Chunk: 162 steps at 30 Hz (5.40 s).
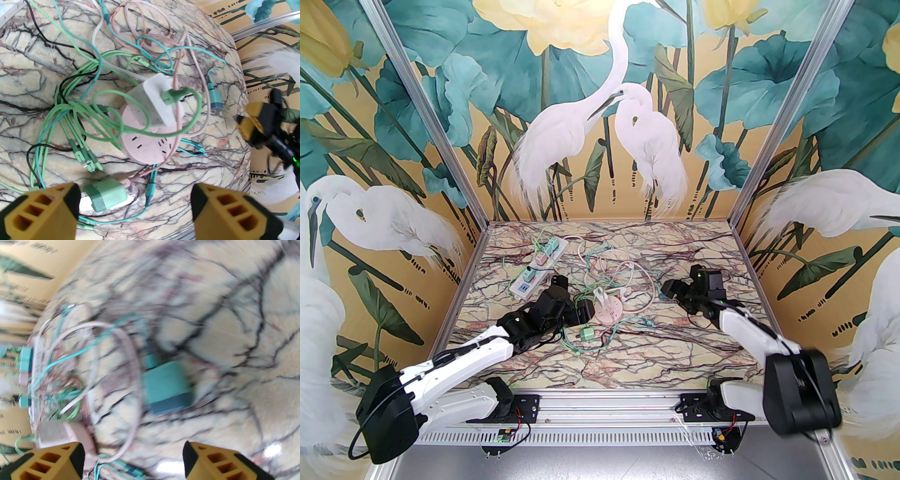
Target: Pull the plug off the socket
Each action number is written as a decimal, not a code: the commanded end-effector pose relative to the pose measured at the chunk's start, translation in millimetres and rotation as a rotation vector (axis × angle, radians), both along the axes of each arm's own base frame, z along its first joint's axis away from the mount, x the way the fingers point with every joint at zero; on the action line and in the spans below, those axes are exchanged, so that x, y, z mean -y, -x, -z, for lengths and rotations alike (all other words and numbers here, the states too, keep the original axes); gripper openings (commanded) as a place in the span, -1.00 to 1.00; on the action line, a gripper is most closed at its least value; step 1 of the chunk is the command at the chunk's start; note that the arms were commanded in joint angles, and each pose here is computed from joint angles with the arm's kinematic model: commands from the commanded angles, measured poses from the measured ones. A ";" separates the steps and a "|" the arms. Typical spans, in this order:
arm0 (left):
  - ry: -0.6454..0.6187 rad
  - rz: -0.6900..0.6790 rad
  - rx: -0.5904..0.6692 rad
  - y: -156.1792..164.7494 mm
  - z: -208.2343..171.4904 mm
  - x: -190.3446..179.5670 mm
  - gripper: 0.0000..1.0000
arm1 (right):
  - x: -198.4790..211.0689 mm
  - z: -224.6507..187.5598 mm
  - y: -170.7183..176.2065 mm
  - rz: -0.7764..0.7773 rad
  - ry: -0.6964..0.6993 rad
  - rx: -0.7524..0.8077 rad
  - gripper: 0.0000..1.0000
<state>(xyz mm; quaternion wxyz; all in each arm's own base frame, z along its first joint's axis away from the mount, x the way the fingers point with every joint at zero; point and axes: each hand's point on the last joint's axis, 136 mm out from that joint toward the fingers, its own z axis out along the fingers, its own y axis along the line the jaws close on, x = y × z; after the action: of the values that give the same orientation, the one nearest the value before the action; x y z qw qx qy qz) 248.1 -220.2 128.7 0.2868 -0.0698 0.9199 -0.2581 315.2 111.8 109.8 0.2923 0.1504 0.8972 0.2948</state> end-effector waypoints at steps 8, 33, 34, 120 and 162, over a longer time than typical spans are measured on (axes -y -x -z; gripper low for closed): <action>-0.084 -0.065 0.002 -13.5 4.0 15.9 0.32 | -58.4 -16.2 -3.2 -0.200 0.136 0.151 0.47; -0.119 -0.158 0.049 -5.1 -15.4 -19.6 0.40 | -124.9 38.4 6.9 -0.345 0.697 0.125 0.14; -0.116 -0.157 0.051 -5.4 -16.1 -18.9 0.40 | -116.7 39.1 6.6 -0.322 0.699 0.114 0.14; -0.460 -0.232 -0.027 -68.0 46.8 17.1 -0.25 | -191.8 25.7 26.9 -0.595 -0.029 0.067 0.31; -0.376 -0.223 -0.237 -80.3 61.2 21.8 -0.05 | -201.8 122.0 11.2 -0.529 -0.092 -0.295 -0.21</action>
<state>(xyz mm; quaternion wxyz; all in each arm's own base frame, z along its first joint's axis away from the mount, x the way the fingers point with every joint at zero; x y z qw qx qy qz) 332.9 -237.6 77.3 0.2359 -0.1567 0.9581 -0.0440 318.2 327.9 31.1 0.1091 -0.0540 0.8958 0.4274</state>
